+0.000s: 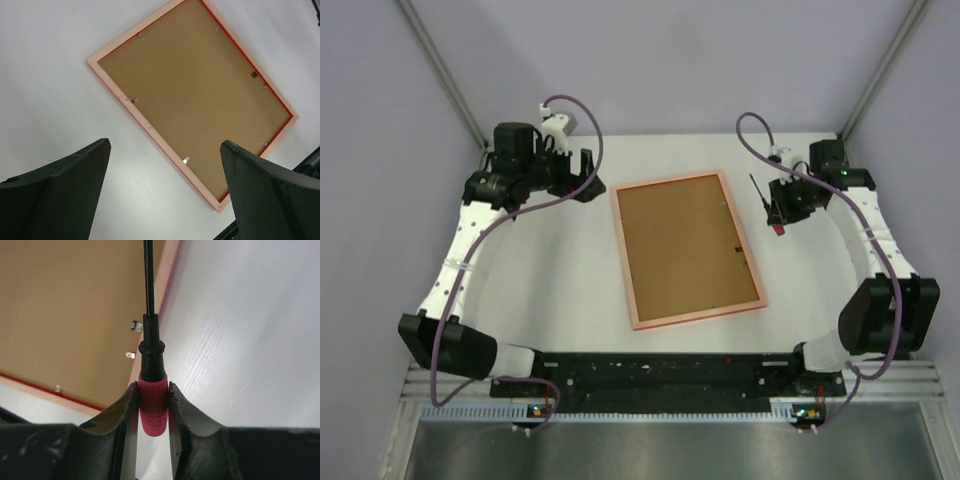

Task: Take the photo out of the frame
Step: Pick up the screwdriver from the center of the board.

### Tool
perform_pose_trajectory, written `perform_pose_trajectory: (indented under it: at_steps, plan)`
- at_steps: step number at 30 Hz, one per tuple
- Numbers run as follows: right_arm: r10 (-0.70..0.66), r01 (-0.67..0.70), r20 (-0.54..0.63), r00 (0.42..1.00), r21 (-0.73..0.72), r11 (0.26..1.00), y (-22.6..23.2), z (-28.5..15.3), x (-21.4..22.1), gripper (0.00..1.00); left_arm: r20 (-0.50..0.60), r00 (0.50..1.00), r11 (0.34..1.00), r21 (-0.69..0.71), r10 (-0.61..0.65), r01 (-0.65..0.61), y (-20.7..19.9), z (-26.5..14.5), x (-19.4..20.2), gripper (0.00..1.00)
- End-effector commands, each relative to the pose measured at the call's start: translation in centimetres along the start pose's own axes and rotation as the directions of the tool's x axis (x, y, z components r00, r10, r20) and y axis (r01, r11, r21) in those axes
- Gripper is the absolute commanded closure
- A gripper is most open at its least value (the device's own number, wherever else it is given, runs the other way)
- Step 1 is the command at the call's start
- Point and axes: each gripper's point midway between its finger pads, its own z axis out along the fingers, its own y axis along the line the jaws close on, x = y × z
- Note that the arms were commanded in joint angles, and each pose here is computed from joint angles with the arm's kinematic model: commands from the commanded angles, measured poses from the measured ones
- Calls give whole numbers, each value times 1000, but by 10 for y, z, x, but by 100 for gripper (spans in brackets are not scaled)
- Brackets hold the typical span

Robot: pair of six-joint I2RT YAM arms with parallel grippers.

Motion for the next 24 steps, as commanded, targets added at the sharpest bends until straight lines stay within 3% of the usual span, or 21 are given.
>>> perform_pose_trajectory:
  at_steps: [1,9,24]
  plan:
    - [-152,181,142,978,-218,959,52,-48,-19,100,62,993,967,230,102,-113,-57,9,-29,2]
    - [-245,346,308,919,-338,875,94,-82,-20,100,25,981,866,465,195,-184,-139,39,-40,2]
    - [-318,479,383,867,-470,741,135,-82,-7,100,21,991,765,634,130,-113,-167,67,-63,2]
